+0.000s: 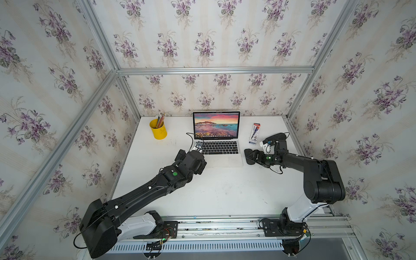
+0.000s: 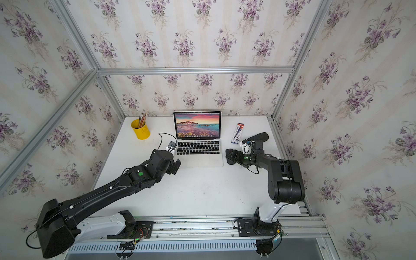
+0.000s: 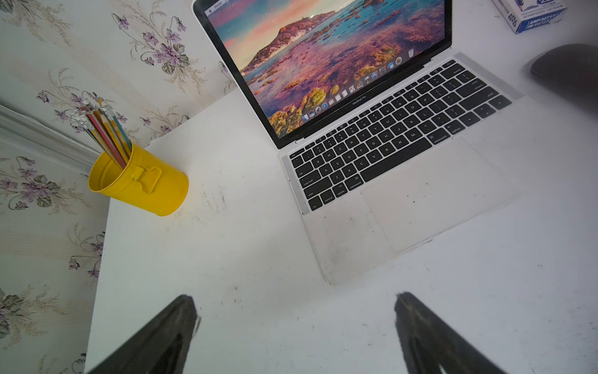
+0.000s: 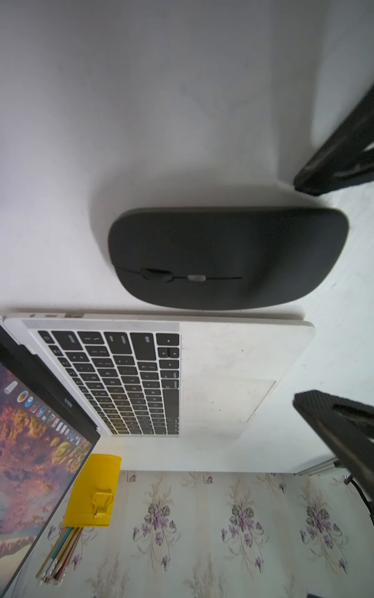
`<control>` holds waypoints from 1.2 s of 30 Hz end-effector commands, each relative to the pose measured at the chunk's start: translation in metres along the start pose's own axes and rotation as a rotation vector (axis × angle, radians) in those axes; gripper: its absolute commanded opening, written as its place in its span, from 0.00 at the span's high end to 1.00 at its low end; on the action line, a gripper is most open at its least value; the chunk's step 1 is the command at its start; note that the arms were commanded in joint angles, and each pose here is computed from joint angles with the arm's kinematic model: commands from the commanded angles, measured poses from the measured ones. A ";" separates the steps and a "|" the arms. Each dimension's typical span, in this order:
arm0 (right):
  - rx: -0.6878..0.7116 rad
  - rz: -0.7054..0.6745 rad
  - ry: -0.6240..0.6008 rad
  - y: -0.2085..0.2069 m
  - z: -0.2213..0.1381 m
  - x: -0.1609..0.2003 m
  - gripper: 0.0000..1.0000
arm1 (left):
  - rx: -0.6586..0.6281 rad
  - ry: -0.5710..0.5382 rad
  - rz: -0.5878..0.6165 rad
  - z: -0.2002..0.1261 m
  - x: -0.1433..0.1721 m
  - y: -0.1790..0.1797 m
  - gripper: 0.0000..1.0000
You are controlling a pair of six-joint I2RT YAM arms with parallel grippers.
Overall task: Remove the wireless mouse receiver from the laptop
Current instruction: Place the mouse at the center of the board, then reset both arms
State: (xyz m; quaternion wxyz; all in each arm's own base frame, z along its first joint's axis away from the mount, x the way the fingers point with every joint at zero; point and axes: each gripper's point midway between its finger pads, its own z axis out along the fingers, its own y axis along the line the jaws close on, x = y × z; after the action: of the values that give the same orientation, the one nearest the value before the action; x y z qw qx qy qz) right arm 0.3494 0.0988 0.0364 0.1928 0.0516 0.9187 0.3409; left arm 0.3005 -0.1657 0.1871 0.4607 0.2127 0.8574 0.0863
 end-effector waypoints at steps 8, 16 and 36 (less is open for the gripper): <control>0.352 0.002 0.007 -0.042 -0.036 0.008 0.00 | -0.101 -0.096 -0.086 -0.008 -0.008 0.029 0.01; 0.471 -0.314 -0.706 -0.002 -0.125 -0.092 0.00 | -0.461 -0.263 -0.374 -0.008 0.025 0.142 0.01; 0.419 -0.495 -0.981 -0.018 -0.107 -0.072 0.00 | -0.403 -0.224 -0.315 0.106 0.096 0.164 0.01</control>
State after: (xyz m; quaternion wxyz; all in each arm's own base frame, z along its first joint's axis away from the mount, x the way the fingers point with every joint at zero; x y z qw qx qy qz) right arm 0.3699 -0.0023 0.1163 0.6511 0.0439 0.7572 0.0289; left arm 0.3746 0.0296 0.0948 0.5357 -0.0256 0.8233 0.1860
